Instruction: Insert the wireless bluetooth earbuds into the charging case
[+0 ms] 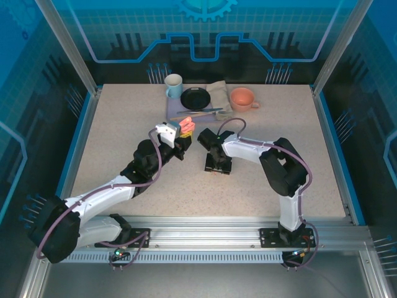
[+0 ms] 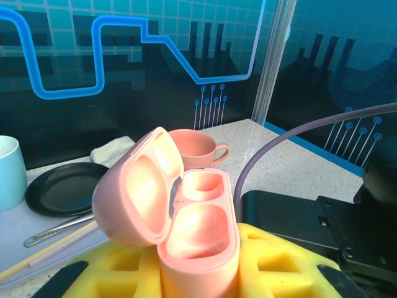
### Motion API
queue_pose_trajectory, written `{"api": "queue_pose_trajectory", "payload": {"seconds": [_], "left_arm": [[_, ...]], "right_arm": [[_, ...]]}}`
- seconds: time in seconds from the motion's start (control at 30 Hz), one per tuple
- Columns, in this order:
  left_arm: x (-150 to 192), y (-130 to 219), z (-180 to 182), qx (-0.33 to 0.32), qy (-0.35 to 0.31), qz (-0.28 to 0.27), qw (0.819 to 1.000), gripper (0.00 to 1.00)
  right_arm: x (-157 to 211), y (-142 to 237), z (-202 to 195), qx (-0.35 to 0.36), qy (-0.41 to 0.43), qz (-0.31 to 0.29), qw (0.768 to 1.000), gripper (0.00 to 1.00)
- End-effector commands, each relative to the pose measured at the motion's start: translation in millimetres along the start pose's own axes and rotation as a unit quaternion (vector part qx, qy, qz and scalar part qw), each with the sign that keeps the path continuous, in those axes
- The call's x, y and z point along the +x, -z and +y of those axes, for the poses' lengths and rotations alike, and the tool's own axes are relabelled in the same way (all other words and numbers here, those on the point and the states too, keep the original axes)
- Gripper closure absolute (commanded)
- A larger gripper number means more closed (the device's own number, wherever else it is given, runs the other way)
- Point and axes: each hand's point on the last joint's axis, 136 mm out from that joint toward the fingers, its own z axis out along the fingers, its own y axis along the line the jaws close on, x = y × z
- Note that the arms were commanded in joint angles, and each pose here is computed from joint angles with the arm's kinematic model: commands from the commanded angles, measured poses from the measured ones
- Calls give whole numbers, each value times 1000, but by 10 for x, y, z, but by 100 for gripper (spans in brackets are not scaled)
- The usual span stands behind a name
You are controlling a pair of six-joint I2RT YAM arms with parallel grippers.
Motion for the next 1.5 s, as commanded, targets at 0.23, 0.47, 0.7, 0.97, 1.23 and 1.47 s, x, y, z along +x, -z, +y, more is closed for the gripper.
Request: {"api": "queue_pose_trajectory", "payload": {"seconds": [0.23, 0.47, 0.7, 0.97, 1.23, 1.47], "left_arm": [[-85, 19, 53, -9, 0, -23, 1000, 100], [-86, 18, 48, -8, 2, -24, 1000, 100], [-91, 17, 42, -7, 3, -24, 1000, 100], [-94, 16, 46, -7, 2, -24, 1000, 100], [-95, 9, 33, -4, 2, -21, 1000, 100], [-90, 17, 25, -2, 2, -16, 1000, 100]], "right_arm": [[21, -90, 26, 14, -3, 5, 1000, 55], [-10, -107, 25, 20, 3, 1, 1000, 58], [-32, -103, 39, 22, 7, -1, 1000, 65], [-29, -142, 15, 29, 11, 3, 1000, 68], [-59, -81, 8, 23, 12, -6, 1000, 77], [-112, 146, -51, 8, 8, -39, 999, 79]]}}
